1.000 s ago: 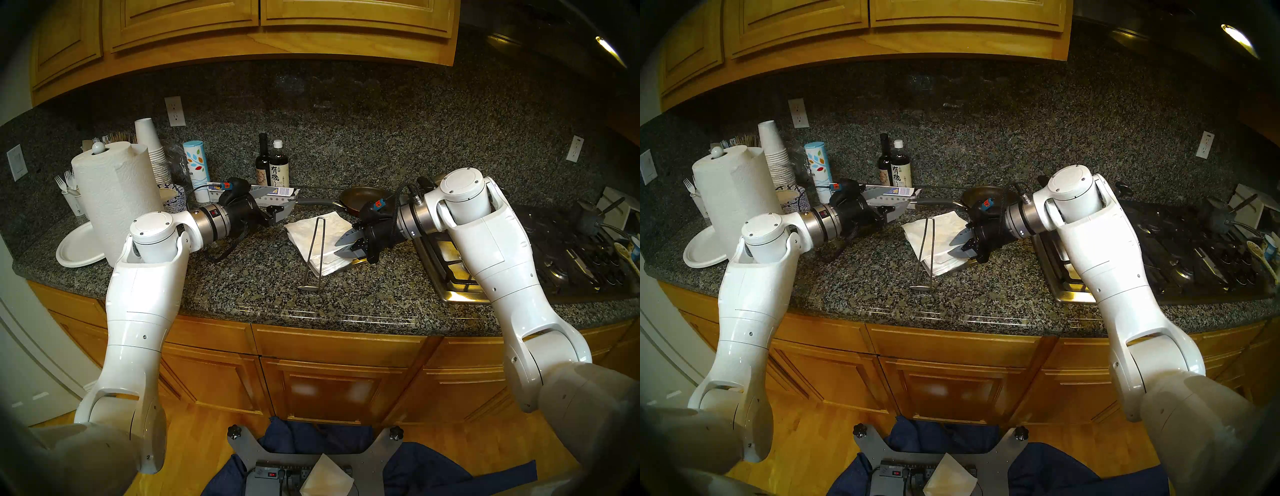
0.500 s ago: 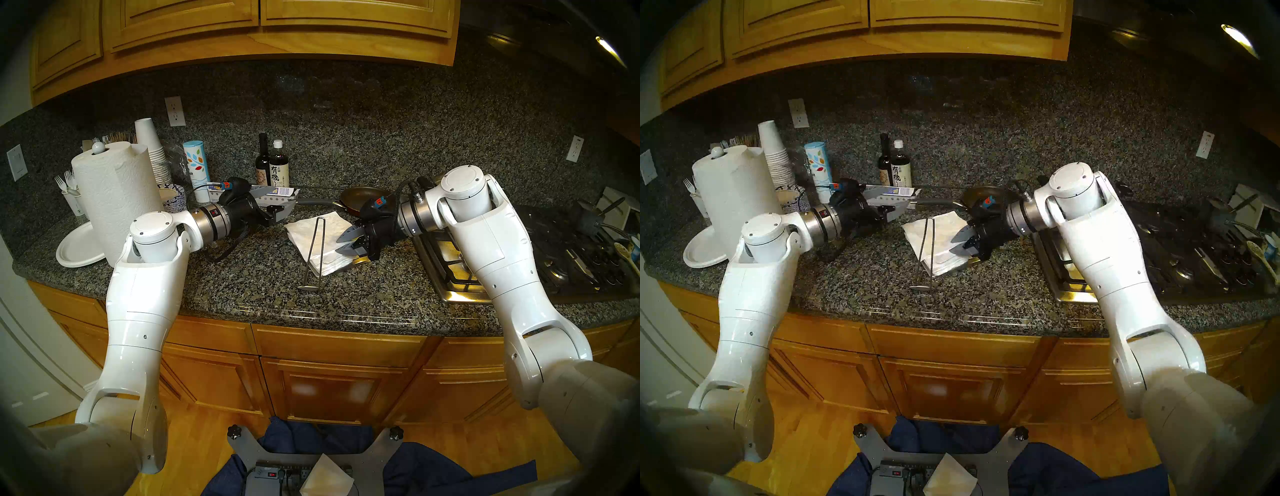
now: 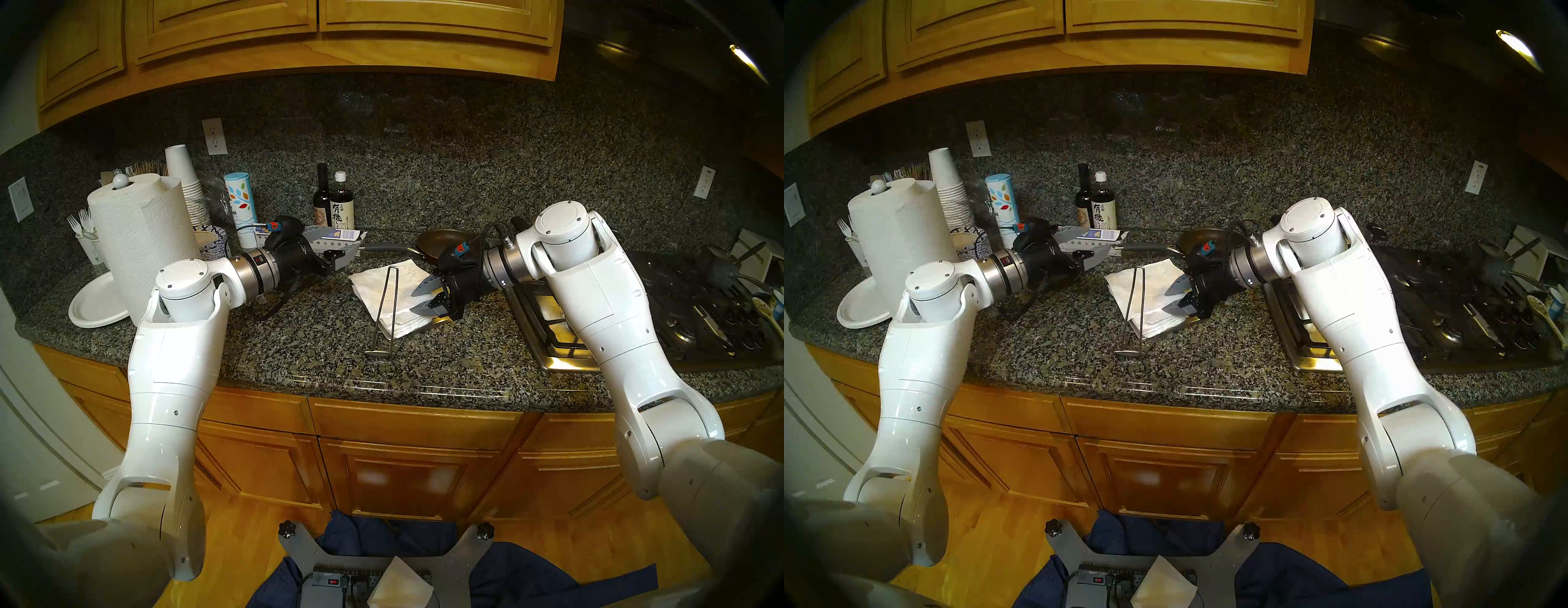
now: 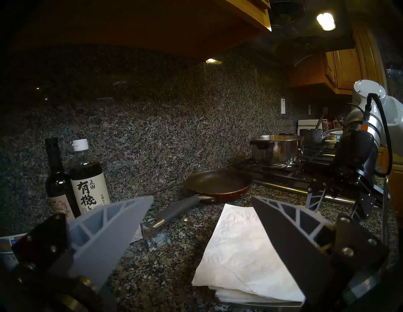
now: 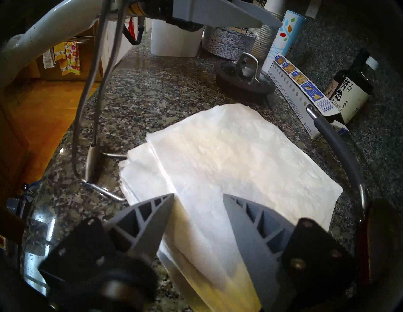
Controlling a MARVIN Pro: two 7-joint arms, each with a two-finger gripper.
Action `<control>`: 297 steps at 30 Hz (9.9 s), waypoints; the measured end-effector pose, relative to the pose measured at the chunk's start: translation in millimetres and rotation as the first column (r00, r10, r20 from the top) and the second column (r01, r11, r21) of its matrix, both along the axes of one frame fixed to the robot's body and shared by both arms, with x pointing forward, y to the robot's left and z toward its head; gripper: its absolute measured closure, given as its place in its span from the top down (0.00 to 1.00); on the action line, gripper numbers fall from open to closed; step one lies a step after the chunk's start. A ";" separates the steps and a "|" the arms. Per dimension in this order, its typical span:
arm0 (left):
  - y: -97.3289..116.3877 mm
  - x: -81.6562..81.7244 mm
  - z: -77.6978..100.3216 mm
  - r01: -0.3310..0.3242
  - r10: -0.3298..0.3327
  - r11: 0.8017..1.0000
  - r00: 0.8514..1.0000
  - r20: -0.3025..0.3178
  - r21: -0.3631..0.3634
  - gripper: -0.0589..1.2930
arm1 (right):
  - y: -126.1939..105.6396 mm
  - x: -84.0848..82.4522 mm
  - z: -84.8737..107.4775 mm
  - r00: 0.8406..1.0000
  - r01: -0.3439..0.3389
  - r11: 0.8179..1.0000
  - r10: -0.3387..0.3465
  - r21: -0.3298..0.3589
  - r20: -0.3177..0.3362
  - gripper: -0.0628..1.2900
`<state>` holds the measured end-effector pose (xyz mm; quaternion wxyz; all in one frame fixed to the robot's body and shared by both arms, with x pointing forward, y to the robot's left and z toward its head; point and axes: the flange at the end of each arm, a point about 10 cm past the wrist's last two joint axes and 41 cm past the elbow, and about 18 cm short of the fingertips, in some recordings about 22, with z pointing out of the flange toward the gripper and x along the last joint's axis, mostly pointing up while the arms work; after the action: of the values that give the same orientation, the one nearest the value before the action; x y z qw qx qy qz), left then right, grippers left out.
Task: Take napkin out of napkin holder
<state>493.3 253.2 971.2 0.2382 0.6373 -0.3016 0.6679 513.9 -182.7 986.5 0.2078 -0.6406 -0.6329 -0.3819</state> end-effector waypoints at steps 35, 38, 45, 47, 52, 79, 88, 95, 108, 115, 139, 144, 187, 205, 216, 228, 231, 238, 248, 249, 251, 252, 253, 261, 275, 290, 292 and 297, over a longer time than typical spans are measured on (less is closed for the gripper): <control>2.5 -1.3 -0.5 0.011 -0.011 1.000 1.000 -0.003 -0.005 0.94 | 0.2 1.4 8.9 1.000 -0.001 1.000 0.001 0.026 0.002 0.50; 3.6 -1.4 -0.3 0.009 -0.009 1.000 1.000 -0.002 -0.007 0.94 | 1.0 2.7 8.5 1.000 0.001 1.000 -0.001 0.028 0.003 0.50; 5.3 -1.7 0.0 0.007 -0.007 1.000 1.000 -0.002 -0.009 0.94 | 2.1 4.3 10.0 1.000 0.006 0.999 -0.007 0.033 0.017 0.34; 5.5 -1.8 0.0 0.007 -0.007 1.000 1.000 -0.002 -0.010 0.94 | 1.1 4.6 11.9 1.000 0.011 0.999 -0.012 0.035 0.025 0.30; 6.0 -2.0 0.0 0.006 -0.006 1.000 1.000 -0.001 -0.012 0.94 | -8.5 4.5 21.6 0.998 0.033 0.999 -0.035 0.036 0.058 0.12; 2.8 -4.6 -1.6 0.025 -0.025 0.999 1.000 -0.001 -0.023 0.94 | -112.5 -38.0 71.5 0.940 0.278 0.956 -0.252 -0.090 0.229 0.02; 0.7 -6.1 -2.7 0.034 -0.034 0.999 0.999 -0.002 -0.023 0.94 | -140.7 -57.8 53.4 0.916 0.366 0.924 -0.337 -0.107 0.218 0.02; -0.5 -6.7 -4.5 0.036 -0.036 0.999 0.999 -0.005 -0.025 0.94 | -150.6 -69.9 41.6 0.906 0.398 0.910 -0.370 -0.117 0.206 0.02; 0.4 -6.3 -7.8 0.029 -0.030 0.999 0.999 -0.015 -0.021 0.94 | -160.8 -79.9 22.9 0.901 0.422 0.898 -0.400 -0.121 0.168 0.02; 4.0 -1.1 -5.7 0.014 -0.014 1.000 1.000 -0.018 -0.017 0.94 | -162.0 -78.2 24.5 0.900 0.424 0.898 -0.404 -0.113 0.165 0.04; 22.3 18.6 3.7 -0.024 0.023 1.000 0.998 -0.064 -0.018 0.94 | -129.9 -64.4 62.2 0.918 0.338 0.941 -0.334 0.019 0.216 0.56; 26.4 16.7 3.7 -0.016 0.015 1.000 0.997 -0.080 -0.014 0.94 | -107.0 -52.4 53.4 0.937 0.284 0.957 -0.290 0.059 0.195 0.56; 43.5 -18.3 8.2 0.029 -0.030 1.000 0.995 -0.095 -0.009 0.94 | 6.9 -50.3 85.1 0.990 -0.019 0.951 -0.025 0.308 0.138 0.48; 40.6 -19.9 2.0 0.030 -0.032 0.999 0.994 -0.102 -0.020 0.94 | 10.2 -65.6 81.5 0.993 0.020 0.950 -0.054 0.311 0.102 0.49; 39.2 -18.6 -0.5 0.024 -0.027 0.999 0.994 -0.105 -0.023 0.94 | 13.0 -69.4 70.1 0.998 0.009 0.957 -0.028 0.288 0.063 0.52; 41.9 -18.3 -0.8 0.012 -0.014 1.000 0.994 -0.104 -0.021 0.94 | 10.9 -61.1 51.4 1.000 -0.009 0.963 0.004 0.270 0.018 0.56; 43.1 -18.4 -1.0 0.008 -0.010 1.000 0.995 -0.104 -0.018 0.94 | 7.6 -56.5 46.3 1.000 -0.005 0.963 0.004 0.268 0.005 0.56; 46.6 -18.1 -3.7 -0.002 0.001 1.000 0.994 -0.111 -0.005 0.94 | 0.8 -44.4 36.2 1.000 0.008 0.962 -0.006 0.274 -0.009 0.56; 49.1 -17.0 -7.5 -0.008 0.008 1.000 0.993 -0.121 0.004 0.94 | 1.1 -33.3 32.5 1.000 0.005 0.958 -0.005 0.285 0.001 0.56; 49.2 -16.8 -8.1 -0.008 0.008 1.000 0.993 -0.122 0.004 0.94 | 1.3 -33.3 33.1 1.000 0.003 0.958 -0.004 0.285 0.003 0.56; 49.5 -16.4 -8.9 -0.009 0.009 1.000 0.992 -0.124 0.004 0.94 | 1.4 -33.7 34.6 1.000 -0.001 0.959 -0.002 0.284 0.009 0.56; 49.6 -16.1 -9.4 -0.009 0.009 1.000 0.992 -0.125 0.004 0.94 | 1.0 -34.3 35.9 1.000 -0.003 0.960 -0.001 0.282 0.013 0.56; 49.7 -15.8 -9.7 -0.009 0.010 1.000 0.992 -0.125 0.004 0.94 | 0.2 -34.7 37.2 1.000 -0.004 0.960 -0.001 0.279 0.018 0.56; 49.0 -13.8 -11.2 -0.008 0.008 1.000 0.992 -0.127 0.002 0.94 | -7.6 -37.2 54.5 0.998 -0.007 0.966 -0.011 0.260 0.068 0.56; 48.6 -12.7 -11.0 -0.005 0.005 1.000 0.993 -0.121 -0.003 0.94 | -2.4 -47.9 74.4 0.996 -0.035 0.968 0.014 0.247 0.090 0.56; 47.9 -14.3 -9.5 -0.005 0.004 1.000 0.993 -0.114 -0.005 0.94 | 3.1 -48.4 75.3 0.996 -0.045 0.964 0.023 0.262 0.088 0.58; 48.0 -14.7 -9.3 -0.006 0.005 1.000 0.994 -0.113 -0.005 0.94 | 3.6 -47.5 74.0 0.996 -0.046 0.964 0.024 0.263 0.086 0.58; 49.0 -16.1 -8.7 -0.010 0.009 1.000 0.994 -0.110 -0.005 0.94 | 6.0 -43.0 68.4 0.996 -0.049 0.962 0.028 0.268 0.080 0.58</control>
<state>477.1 302.2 962.5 0.2531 0.6739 -0.2829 0.6339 471.0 -176.7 1054.9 0.2766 -0.5792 -0.5946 -0.4843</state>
